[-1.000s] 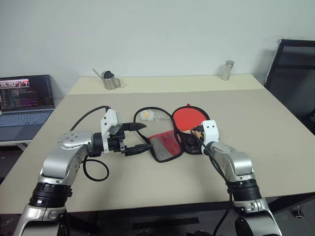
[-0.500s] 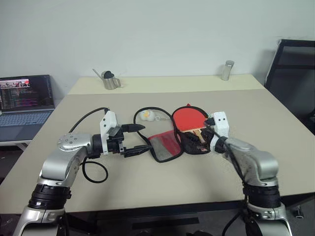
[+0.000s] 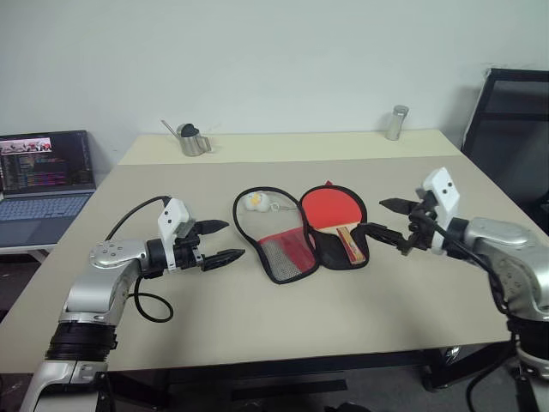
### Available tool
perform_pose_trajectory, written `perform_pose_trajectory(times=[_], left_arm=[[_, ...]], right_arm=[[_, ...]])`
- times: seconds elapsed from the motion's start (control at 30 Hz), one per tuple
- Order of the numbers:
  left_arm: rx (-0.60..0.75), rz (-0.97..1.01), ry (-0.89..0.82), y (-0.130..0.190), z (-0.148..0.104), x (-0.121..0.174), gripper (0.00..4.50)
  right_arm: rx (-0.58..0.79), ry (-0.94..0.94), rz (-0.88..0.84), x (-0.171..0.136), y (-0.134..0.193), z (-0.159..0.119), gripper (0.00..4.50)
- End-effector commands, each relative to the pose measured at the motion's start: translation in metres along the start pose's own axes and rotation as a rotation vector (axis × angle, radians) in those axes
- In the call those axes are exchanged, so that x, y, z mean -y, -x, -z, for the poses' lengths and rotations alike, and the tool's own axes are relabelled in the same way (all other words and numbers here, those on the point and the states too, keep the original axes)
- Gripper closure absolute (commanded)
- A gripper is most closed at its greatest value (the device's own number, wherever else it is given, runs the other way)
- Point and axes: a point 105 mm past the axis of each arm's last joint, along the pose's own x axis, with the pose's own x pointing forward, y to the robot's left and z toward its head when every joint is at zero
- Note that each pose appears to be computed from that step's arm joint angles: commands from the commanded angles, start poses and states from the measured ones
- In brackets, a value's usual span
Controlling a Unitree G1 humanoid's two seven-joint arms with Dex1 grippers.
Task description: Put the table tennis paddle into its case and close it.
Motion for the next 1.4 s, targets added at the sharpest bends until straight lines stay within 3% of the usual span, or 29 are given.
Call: perform_pose_trajectory(times=[0.03, 0.4, 0.8, 1.07, 1.2, 1.4], left_arm=[[-0.029, -0.073, -0.068, 0.001, -0.002, -0.017, 0.00], [-0.113, -0.096, 0.064, -0.034, 0.025, -0.036, 0.00], [-0.211, -0.082, 0.053, -0.075, 0.038, -0.038, 0.00], [0.000, -0.006, 0.035, -0.105, -0.032, -0.036, 0.00], [0.045, 0.043, 0.022, -0.114, -0.052, -0.030, 0.00], [0.089, 0.127, -0.004, -0.155, -0.078, 0.000, 0.00]], right_arm=[[0.040, 0.077, -0.110, -0.015, 0.005, -0.021, 0.03], [-0.010, 0.095, -0.145, -0.023, 0.002, -0.008, 0.03], [-0.022, 0.110, -0.133, -0.023, 0.001, -0.008, 0.03], [-0.069, 0.101, -0.067, -0.016, 0.019, -0.009, 0.03], [-0.099, 0.074, -0.054, -0.015, 0.029, -0.007, 0.03], [-0.139, 0.061, 0.031, -0.007, 0.051, -0.004, 0.03]])
